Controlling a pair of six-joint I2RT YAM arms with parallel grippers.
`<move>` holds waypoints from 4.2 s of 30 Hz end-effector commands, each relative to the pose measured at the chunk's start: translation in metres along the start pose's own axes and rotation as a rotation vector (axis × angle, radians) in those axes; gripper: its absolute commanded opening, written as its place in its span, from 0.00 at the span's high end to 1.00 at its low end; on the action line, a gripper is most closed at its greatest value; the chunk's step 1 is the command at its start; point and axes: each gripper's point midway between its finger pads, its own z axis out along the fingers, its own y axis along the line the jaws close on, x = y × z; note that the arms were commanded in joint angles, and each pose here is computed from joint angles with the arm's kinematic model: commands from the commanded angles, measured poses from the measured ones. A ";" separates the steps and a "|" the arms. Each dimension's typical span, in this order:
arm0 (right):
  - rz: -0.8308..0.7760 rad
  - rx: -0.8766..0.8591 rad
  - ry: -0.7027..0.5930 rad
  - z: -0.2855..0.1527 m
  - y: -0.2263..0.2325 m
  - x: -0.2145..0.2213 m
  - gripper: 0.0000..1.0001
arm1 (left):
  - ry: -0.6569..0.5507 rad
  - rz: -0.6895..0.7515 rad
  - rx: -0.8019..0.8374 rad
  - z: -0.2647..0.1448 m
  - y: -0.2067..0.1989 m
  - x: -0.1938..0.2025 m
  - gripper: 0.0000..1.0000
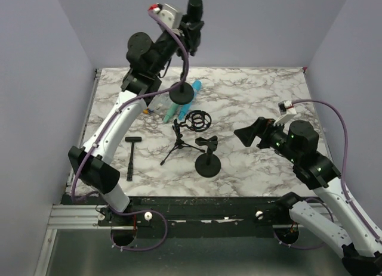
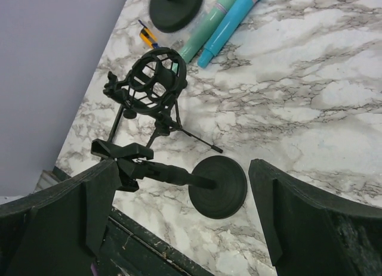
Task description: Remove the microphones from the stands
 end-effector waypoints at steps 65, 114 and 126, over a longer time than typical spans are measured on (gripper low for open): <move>-0.058 0.148 -0.003 -0.017 -0.015 -0.021 0.00 | 0.487 -0.436 0.109 -0.136 -0.262 0.062 0.01; -0.156 0.017 0.028 0.000 0.019 -0.044 0.00 | 0.225 -0.355 0.643 -0.027 -0.222 0.077 0.01; -0.200 0.129 -0.023 -0.001 0.000 -0.058 0.00 | 0.226 -0.273 0.359 0.007 -0.206 0.096 0.38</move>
